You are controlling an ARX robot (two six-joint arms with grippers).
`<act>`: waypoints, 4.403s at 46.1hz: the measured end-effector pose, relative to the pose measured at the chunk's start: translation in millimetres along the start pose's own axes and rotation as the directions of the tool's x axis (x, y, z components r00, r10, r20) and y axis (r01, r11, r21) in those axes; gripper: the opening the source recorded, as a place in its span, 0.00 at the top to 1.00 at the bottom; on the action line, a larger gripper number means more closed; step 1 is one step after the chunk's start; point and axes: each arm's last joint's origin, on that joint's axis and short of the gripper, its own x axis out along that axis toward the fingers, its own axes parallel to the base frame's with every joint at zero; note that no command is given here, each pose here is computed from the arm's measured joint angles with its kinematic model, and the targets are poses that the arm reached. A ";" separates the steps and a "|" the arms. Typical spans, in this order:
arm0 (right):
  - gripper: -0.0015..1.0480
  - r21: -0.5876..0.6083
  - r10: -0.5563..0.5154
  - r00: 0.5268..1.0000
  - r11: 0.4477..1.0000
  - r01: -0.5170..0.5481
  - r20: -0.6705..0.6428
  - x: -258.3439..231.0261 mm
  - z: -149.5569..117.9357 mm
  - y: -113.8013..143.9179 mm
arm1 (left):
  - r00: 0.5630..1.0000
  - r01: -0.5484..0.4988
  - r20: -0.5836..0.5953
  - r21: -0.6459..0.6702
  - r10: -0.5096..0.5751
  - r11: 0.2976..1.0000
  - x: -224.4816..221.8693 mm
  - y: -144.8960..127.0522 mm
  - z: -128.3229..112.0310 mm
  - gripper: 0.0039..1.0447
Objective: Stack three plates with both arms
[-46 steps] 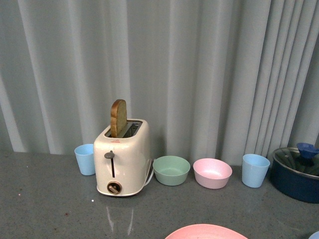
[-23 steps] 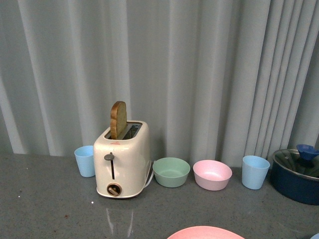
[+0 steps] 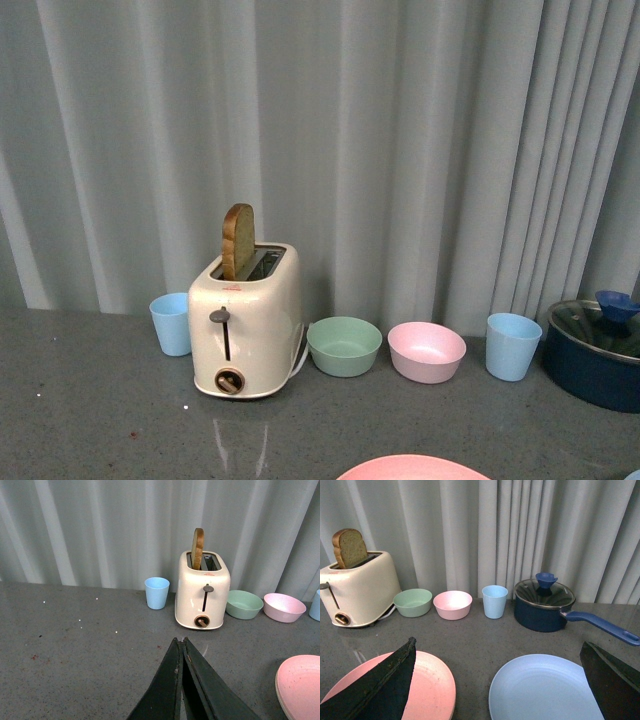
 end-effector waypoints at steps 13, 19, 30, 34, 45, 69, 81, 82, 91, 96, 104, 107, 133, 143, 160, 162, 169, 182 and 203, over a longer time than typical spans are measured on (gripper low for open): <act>0.07 0.000 0.000 1.000 1.000 0.000 0.000 0.0 0.0 0.0 | 1.000 0.001 -0.003 0.000 -0.001 1.000 -12.6 0.0 -2.4 0.97; 0.07 0.000 0.000 1.000 1.000 0.000 0.000 0.0 0.0 0.0 | 1.000 0.000 -0.007 0.000 0.000 1.000 -12.8 0.0 -2.8 0.97; 0.07 0.000 0.000 1.000 1.000 0.000 0.000 0.0 0.0 0.0 | 1.000 0.000 -0.006 -0.001 0.000 1.000 -12.8 0.0 -2.8 0.71; 0.07 0.000 0.000 1.000 1.000 0.000 0.000 0.0 0.0 0.0 | 1.000 0.000 -0.006 -0.001 0.000 1.000 -12.8 0.0 -2.7 0.54; 0.07 -0.025 -0.235 0.972 0.972 0.234 -0.032 3.9 3.9 -1.7 | 1.000 0.000 -0.006 -0.001 0.000 1.000 -12.8 0.0 -2.8 0.06; 0.07 0.029 -0.440 0.803 0.871 0.491 -0.402 136.7 22.8 -153.7 | 1.000 0.000 -0.006 0.000 0.000 1.000 -12.8 0.0 -2.7 0.06; 0.07 -0.156 -0.392 0.630 0.905 0.397 -0.670 169.6 -38.3 -193.3 | 1.000 0.000 -0.006 0.000 0.000 1.000 -12.8 0.0 -2.7 0.06; 0.07 -0.169 -0.380 0.617 0.912 0.373 -0.689 169.8 -44.5 -194.5 | 1.000 0.000 -0.006 0.000 0.000 1.000 -12.8 0.0 -2.7 0.06; 0.07 -0.223 -0.320 0.624 0.947 0.231 -0.713 174.0 -69.1 -194.6 | 1.000 0.000 -0.006 0.000 0.000 1.000 -12.8 0.0 -2.7 0.06; 0.07 -0.188 -0.264 0.651 0.964 0.186 -0.711 178.0 -77.0 -191.2 | 1.000 0.000 -0.006 0.000 0.000 1.000 -12.8 0.0 -2.7 0.06; 0.07 -0.123 -0.215 0.660 0.975 0.183 -0.720 181.4 -85.7 -189.6 | 1.000 0.000 -0.006 0.000 0.000 1.000 -12.8 0.0 -2.7 0.06; 0.07 -0.103 -0.205 0.657 0.976 0.192 -0.725 182.5 -89.0 -189.9 | 1.000 0.000 -0.006 0.000 0.000 1.000 -12.8 0.0 -2.7 0.06; 0.07 -0.040 -0.203 0.629 0.964 0.263 -0.751 176.3 -117.5 -199.5 | 1.000 0.000 -0.006 0.000 0.000 1.000 -12.8 0.0 -2.7 0.06; 0.07 -0.030 -0.204 0.629 0.961 0.276 -0.751 176.5 -126.1 -199.9 | 1.000 0.000 -0.006 0.000 0.000 1.000 -12.8 0.0 -2.7 0.06; 0.36 -0.016 -0.204 0.622 0.956 0.294 -0.756 172.7 -136.6 -199.9 | 1.000 0.000 -0.006 0.000 0.000 1.000 -12.8 0.0 -2.7 0.06; 0.43 -0.014 -0.202 0.621 0.956 0.294 -0.757 171.6 -137.1 -199.8 | 1.000 0.000 -0.006 0.000 0.000 1.000 -12.8 0.0 -2.7 0.06; 0.62 -0.005 -0.194 0.621 0.956 0.294 -0.760 168.7 -138.4 -199.5 | 1.000 0.000 -0.006 0.000 0.000 1.000 -12.8 0.0 -2.7 0.06; 0.94 0.021 -0.184 0.631 0.953 0.303 -0.753 166.6 -137.6 -201.4 | 1.000 0.000 -0.006 0.000 0.000 1.000 -12.8 0.0 -2.7 0.06; 0.97 0.052 -0.182 0.692 0.952 0.303 -0.699 155.6 -101.1 -198.2 | 1.000 0.000 -0.006 0.000 0.000 1.000 -12.8 0.0 -2.7 0.06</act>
